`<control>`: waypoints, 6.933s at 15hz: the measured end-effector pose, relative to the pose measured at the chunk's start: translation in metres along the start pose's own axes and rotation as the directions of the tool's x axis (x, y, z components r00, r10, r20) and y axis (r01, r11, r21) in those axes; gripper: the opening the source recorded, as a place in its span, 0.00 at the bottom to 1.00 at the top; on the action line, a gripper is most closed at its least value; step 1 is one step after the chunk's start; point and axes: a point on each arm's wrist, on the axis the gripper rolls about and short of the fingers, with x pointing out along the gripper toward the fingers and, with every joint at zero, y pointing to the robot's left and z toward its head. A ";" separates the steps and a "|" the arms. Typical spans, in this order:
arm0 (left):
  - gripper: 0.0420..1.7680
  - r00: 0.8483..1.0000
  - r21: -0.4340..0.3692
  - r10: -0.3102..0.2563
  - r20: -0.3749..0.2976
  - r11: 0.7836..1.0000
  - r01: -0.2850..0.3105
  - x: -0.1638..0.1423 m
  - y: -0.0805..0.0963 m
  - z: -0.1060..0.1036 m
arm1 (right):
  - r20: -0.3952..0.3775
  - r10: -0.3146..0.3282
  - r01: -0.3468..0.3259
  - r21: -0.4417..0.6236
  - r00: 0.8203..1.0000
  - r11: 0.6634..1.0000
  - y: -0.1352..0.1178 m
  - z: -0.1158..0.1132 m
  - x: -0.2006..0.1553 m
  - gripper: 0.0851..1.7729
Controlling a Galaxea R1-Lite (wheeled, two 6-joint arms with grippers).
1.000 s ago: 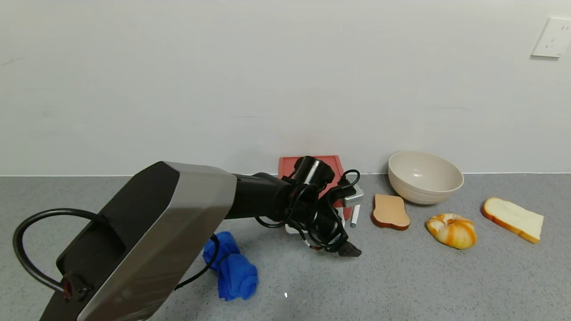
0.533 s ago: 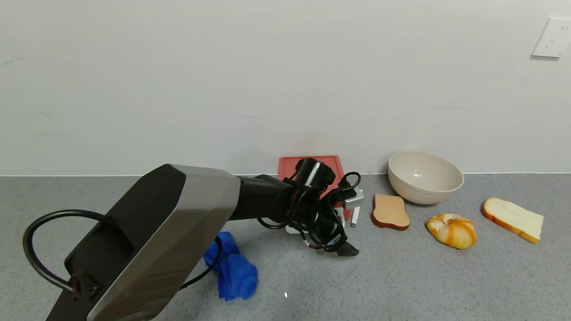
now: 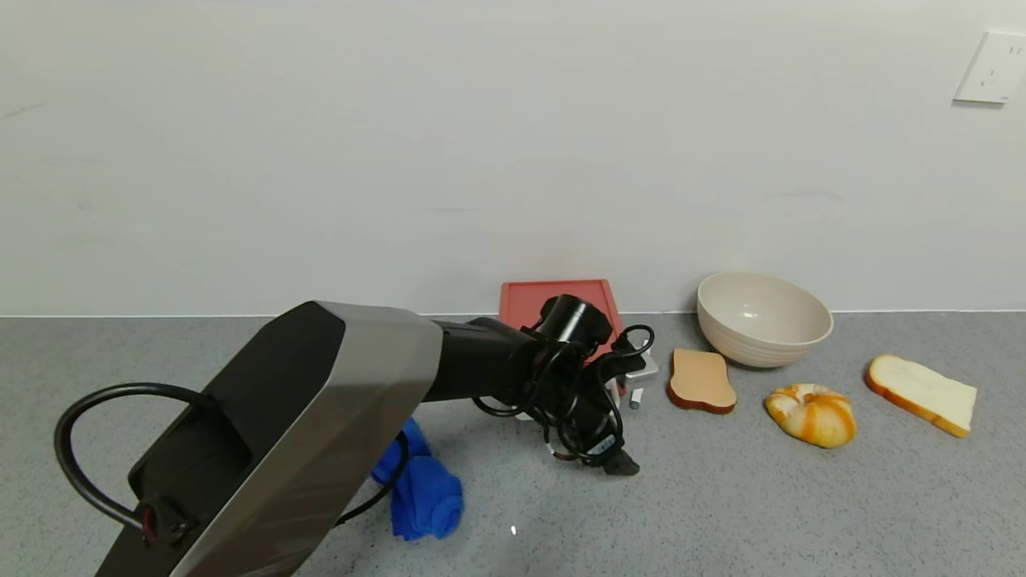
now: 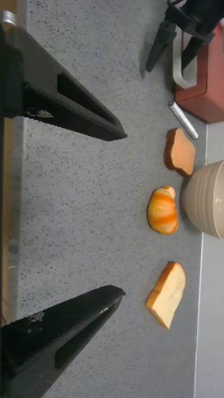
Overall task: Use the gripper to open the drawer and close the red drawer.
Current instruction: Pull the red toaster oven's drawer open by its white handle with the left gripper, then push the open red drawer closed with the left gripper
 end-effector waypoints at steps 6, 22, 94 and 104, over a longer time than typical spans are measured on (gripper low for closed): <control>0.97 0.998 -0.051 -0.033 -0.050 0.998 0.030 -0.001 -0.013 0.000 | 0.000 0.000 0.000 0.000 1.000 1.000 0.000 0.000 0.000 0.96; 0.97 0.987 -0.153 -0.038 -0.155 0.988 0.014 -0.009 -0.057 0.000 | 0.000 0.000 0.000 0.000 1.000 1.000 0.000 0.000 0.000 0.96; 0.97 0.947 -0.556 0.320 -0.021 0.784 -0.277 -0.221 -0.059 -0.011 | 0.000 -0.002 0.002 0.001 1.000 1.000 0.000 0.000 0.000 0.96; 0.97 0.856 -0.687 0.516 0.013 0.626 -0.368 -0.283 -0.013 -0.049 | 0.000 -0.001 0.001 0.001 1.000 1.000 0.000 0.000 0.000 0.96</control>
